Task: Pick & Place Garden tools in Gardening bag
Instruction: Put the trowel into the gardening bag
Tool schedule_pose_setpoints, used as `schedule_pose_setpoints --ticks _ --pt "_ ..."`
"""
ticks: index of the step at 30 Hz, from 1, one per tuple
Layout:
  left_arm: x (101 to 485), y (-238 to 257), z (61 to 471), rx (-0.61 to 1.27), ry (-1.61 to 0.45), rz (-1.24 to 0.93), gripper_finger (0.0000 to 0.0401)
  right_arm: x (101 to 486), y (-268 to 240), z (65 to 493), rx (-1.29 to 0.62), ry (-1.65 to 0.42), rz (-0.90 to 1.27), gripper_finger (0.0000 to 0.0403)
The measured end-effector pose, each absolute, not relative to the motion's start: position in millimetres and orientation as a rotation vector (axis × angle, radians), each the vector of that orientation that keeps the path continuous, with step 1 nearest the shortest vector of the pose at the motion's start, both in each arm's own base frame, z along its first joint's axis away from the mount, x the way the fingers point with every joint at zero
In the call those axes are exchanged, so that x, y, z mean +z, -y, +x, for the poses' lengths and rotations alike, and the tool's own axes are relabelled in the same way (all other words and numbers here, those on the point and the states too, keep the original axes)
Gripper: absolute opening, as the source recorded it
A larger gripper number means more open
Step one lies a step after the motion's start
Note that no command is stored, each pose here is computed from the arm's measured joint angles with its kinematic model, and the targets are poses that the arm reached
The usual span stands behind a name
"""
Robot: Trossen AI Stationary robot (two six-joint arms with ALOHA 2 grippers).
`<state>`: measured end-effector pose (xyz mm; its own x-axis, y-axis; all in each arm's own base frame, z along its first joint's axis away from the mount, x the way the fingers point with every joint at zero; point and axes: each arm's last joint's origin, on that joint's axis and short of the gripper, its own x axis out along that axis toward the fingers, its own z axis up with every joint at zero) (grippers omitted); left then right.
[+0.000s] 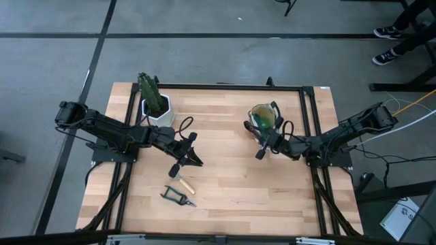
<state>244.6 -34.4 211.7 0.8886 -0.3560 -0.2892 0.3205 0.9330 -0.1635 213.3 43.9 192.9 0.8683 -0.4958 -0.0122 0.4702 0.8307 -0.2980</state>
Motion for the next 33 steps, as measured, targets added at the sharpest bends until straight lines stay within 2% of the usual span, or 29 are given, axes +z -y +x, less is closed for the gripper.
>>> schedule_pose_setpoints --ticks 7,16,33 --pt "211.7 34.4 244.6 -0.352 -0.321 -0.113 0.0031 187.9 -46.6 210.0 -0.598 -0.15 -0.318 0.0051" --pt "211.7 34.4 244.6 -0.352 -0.321 -0.113 0.0031 174.9 -46.5 207.7 -0.597 -0.251 -0.33 0.0051" --pt "211.7 34.4 244.7 -0.352 -0.321 -0.113 0.0031 167.0 -45.2 206.0 -0.626 -0.21 -0.006 0.0051"
